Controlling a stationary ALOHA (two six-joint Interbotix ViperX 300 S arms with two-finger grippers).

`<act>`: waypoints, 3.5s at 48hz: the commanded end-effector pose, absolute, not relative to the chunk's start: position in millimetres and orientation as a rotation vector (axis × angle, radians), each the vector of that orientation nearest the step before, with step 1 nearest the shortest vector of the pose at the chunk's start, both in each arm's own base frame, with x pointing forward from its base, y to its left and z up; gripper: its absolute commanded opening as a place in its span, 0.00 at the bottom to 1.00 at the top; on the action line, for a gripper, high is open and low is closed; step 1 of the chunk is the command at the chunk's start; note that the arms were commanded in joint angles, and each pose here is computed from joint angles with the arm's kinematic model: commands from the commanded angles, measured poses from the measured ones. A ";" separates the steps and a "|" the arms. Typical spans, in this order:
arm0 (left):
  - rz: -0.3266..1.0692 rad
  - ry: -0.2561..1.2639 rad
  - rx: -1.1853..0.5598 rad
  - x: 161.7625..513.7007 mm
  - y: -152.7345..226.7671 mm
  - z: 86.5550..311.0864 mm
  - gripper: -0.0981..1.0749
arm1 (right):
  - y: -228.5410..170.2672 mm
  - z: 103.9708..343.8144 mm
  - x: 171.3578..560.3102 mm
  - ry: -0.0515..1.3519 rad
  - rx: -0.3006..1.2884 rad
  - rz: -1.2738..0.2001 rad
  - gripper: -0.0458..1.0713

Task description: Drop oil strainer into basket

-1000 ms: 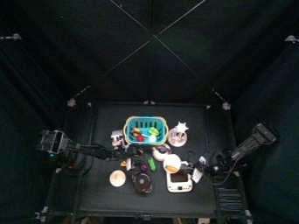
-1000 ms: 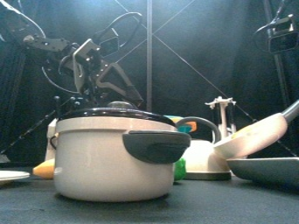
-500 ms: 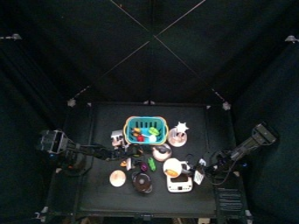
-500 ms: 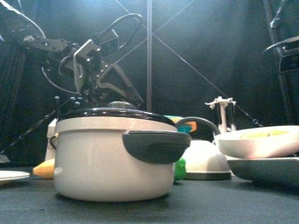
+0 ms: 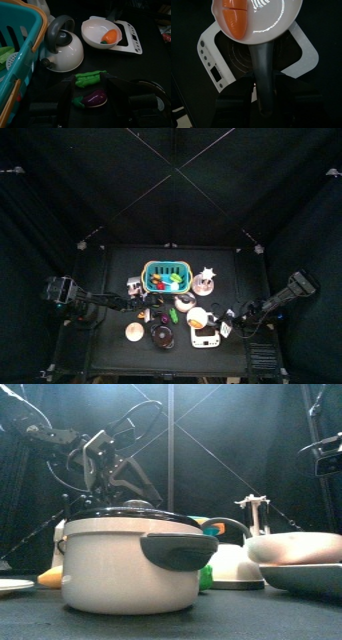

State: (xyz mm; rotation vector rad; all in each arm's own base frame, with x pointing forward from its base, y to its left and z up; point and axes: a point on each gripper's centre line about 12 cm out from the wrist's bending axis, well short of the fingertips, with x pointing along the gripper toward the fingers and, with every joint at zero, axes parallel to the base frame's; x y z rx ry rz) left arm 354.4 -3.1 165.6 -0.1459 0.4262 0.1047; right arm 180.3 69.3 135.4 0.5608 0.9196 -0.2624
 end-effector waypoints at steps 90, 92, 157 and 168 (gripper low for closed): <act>0.106 0.411 -0.145 356.2 -3.6 166.3 0.79 | 57.9 133.5 221.3 0.879 0.502 -0.273 0.96; 0.106 0.411 -0.145 356.2 -3.6 166.3 0.79 | 57.7 132.1 220.9 0.884 0.499 -0.275 0.96; 0.114 0.409 -0.159 340.1 -2.6 168.9 0.79 | 54.9 164.5 206.1 0.751 0.520 -0.201 0.29; 0.125 0.408 -0.173 338.0 -1.1 169.3 0.79 | 55.9 163.0 204.9 0.756 0.524 -0.197 0.29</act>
